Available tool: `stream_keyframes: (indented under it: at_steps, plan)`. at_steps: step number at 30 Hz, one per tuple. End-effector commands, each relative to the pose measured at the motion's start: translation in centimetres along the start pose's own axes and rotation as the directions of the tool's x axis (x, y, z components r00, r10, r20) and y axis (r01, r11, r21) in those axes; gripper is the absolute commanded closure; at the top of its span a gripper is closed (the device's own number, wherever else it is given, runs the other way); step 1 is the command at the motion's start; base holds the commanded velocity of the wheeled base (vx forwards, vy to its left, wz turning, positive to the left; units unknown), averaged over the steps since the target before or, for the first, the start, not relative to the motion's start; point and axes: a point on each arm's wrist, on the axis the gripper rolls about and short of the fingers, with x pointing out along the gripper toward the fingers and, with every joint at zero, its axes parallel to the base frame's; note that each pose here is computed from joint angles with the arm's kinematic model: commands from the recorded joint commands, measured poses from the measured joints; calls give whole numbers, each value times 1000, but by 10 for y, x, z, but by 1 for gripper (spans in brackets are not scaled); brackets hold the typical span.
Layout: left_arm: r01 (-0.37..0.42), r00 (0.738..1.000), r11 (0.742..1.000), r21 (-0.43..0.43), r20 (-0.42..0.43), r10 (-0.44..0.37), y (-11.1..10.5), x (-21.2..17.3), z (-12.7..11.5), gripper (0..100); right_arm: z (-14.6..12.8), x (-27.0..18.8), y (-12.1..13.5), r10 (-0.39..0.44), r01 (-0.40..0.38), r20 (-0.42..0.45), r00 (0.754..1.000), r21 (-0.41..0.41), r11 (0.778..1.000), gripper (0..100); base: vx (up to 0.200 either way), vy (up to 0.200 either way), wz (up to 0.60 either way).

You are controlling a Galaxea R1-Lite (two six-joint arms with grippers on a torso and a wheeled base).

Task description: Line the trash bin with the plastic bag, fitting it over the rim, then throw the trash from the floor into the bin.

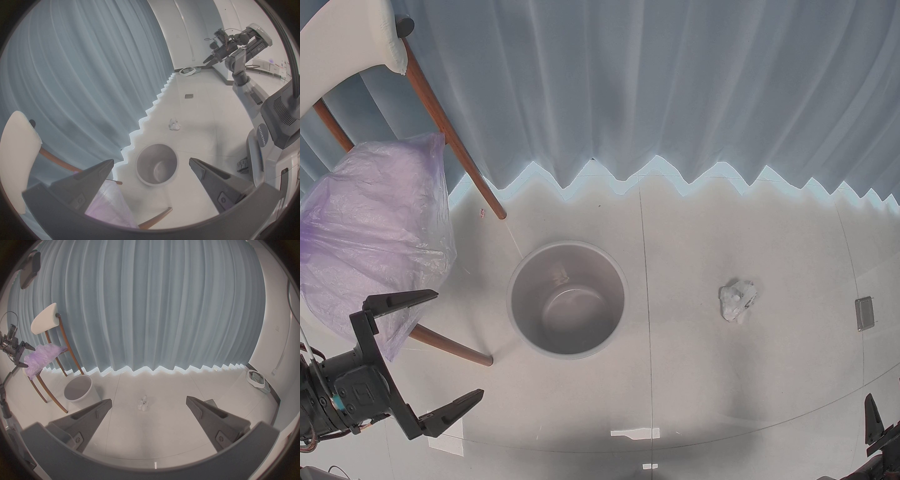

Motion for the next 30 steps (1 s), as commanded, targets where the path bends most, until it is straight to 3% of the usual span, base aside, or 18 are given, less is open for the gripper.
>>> stream_keyframes:
  at_steps: [1,16,30]
  plan:
    - [-7,1000,1000,-1,-31,7,-1,3,-2,0,-5,0,0,0,0,-1,1000,0,1000,0,0,0,0]
    - [-94,983,994,-60,-167,83,-3,4,-7,0,-5,0,0,0,0,-1,1000,0,1000,0,0,0,0]
    - [-93,966,994,-52,-246,77,-5,16,-12,0,-5,0,0,0,0,-1,1000,0,1000,0,0,0,0]
